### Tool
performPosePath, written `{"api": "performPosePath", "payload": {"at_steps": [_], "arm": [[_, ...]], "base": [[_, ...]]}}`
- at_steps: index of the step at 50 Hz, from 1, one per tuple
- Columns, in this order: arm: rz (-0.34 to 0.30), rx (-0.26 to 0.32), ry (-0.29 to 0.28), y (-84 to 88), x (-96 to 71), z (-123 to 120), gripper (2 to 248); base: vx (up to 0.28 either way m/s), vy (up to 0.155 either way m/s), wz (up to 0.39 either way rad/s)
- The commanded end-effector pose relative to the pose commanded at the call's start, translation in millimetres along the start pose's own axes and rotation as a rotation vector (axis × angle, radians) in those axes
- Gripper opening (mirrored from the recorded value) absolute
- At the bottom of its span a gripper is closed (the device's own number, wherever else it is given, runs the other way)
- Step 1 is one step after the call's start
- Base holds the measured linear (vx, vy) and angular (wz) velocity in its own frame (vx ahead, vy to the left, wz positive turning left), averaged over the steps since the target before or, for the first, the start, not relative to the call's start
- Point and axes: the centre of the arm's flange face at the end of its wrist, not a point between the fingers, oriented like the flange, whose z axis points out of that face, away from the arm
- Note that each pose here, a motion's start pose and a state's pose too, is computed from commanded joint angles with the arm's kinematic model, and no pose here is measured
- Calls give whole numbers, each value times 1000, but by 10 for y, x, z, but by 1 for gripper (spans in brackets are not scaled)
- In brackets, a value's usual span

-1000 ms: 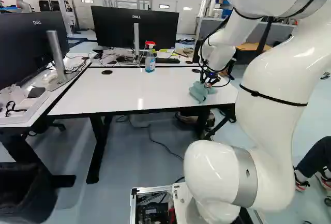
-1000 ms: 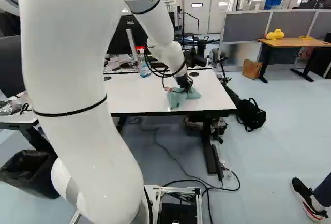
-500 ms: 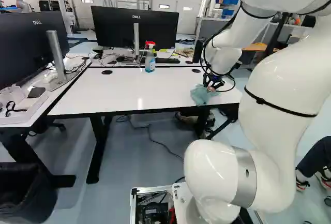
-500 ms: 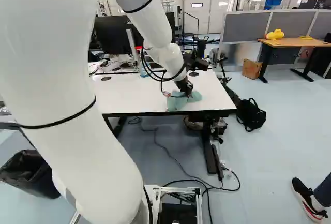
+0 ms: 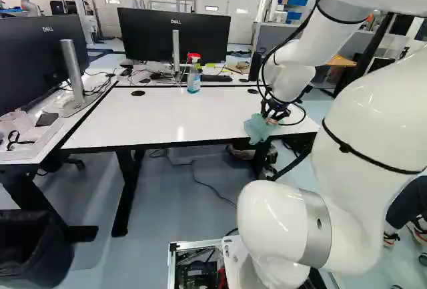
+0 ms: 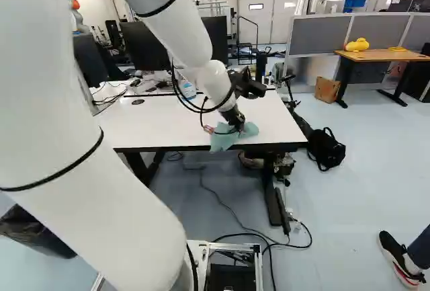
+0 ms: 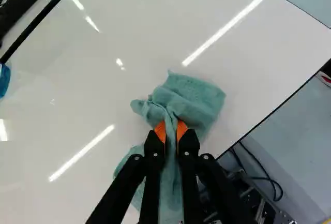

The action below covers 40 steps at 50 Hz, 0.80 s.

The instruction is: Clean the table with the green towel

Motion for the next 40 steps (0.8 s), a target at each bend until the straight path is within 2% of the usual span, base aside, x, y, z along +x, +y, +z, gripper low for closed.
{"api": "performPosePath", "payload": {"at_steps": [29, 40], "arm": [[-94, 57, -23, -362, -314, -90, 44], [-129, 77, -32, -524, -360, -79, 44]], "base": [[0, 0, 0], [0, 0, 0]]}}
